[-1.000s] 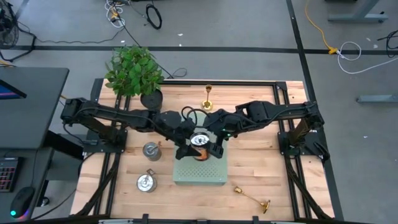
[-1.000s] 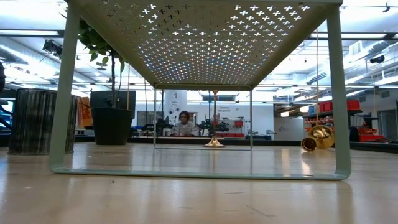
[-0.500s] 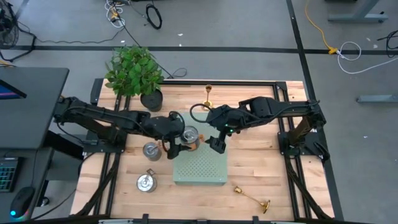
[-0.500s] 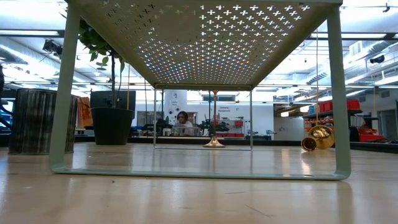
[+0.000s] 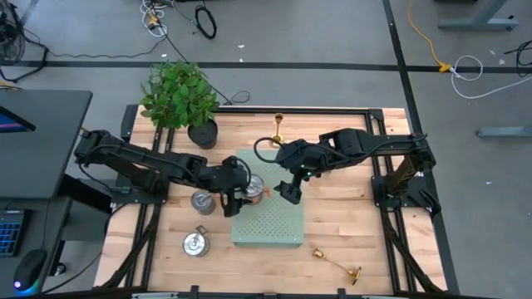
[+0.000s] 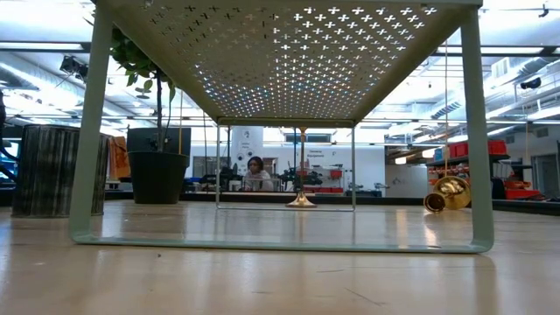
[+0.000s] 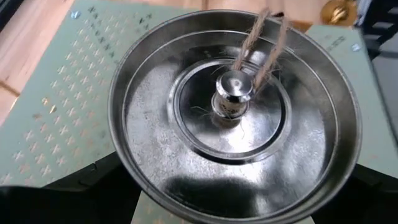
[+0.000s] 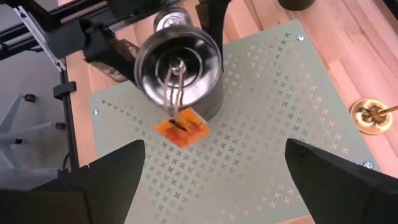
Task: Pick & Place candle stick holders
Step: Put the top orange scented candle on the shelf
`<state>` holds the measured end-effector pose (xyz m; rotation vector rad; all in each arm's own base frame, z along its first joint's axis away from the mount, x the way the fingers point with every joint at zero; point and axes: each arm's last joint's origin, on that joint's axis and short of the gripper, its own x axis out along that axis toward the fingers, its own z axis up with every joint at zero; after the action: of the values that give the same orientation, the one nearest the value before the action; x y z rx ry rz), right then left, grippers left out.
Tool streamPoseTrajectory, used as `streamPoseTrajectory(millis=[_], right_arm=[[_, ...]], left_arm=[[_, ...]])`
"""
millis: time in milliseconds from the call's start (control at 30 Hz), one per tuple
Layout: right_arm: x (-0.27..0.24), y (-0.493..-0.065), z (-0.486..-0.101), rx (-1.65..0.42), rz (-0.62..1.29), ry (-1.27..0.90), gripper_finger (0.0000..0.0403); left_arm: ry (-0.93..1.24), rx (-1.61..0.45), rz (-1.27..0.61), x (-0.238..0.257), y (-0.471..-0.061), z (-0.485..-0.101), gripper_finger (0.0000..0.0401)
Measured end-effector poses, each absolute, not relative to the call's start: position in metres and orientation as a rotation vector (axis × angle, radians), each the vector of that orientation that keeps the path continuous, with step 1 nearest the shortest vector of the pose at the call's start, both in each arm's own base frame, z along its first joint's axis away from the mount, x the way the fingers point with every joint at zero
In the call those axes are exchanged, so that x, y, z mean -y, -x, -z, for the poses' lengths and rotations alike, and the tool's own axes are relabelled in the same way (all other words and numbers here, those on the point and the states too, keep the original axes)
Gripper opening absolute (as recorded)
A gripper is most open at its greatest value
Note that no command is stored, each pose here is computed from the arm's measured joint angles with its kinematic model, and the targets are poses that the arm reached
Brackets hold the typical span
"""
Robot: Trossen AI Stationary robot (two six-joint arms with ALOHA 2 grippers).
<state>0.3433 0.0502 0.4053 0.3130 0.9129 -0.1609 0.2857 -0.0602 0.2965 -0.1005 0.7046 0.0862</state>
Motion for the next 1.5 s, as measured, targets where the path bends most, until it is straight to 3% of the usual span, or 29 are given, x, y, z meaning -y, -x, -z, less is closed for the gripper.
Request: streamPoseTrajectory(millis=[267, 400, 633, 767, 967, 1133, 1500], right_arm=[[-0.0504, -0.3438, -0.4060, -0.904, 0.158, -0.315, 0.0388], [-0.0504, -0.3437, -0.4059, -0.905, 0.158, -0.314, 0.0388], [-0.0504, -0.3437, -0.4059, -0.905, 0.158, -0.314, 0.0388], [-0.0504, -0.3437, -0.4059, -0.905, 0.159, -0.314, 0.0388], [-0.0504, -0.3437, -0.4059, -0.905, 0.158, -0.314, 0.0388], [-0.0503, -0.3436, -0.4060, -0.905, 0.159, -0.314, 0.0388], [-0.0503, -0.3437, -0.4059, -0.905, 0.159, -0.314, 0.0388]], left_arm=[[0.117, -0.736, -0.110, 0.0604, -0.2876, -0.2904, 0.0362], [0.131, -0.739, -0.119, 0.0606, -0.2889, -0.2889, 0.0385], [0.148, -0.728, -0.118, 0.0609, -0.2895, -0.2899, 0.0361], [0.142, -0.728, -0.116, 0.0609, -0.2895, -0.2899, 0.0386], [0.141, -0.728, -0.115, 0.0607, -0.2896, -0.2899, 0.0365], [0.144, -0.728, -0.116, 0.0607, -0.2896, -0.2899, 0.0391], [0.165, -0.719, -0.140, 0.0603, -0.2898, -0.2902, 0.0394]])
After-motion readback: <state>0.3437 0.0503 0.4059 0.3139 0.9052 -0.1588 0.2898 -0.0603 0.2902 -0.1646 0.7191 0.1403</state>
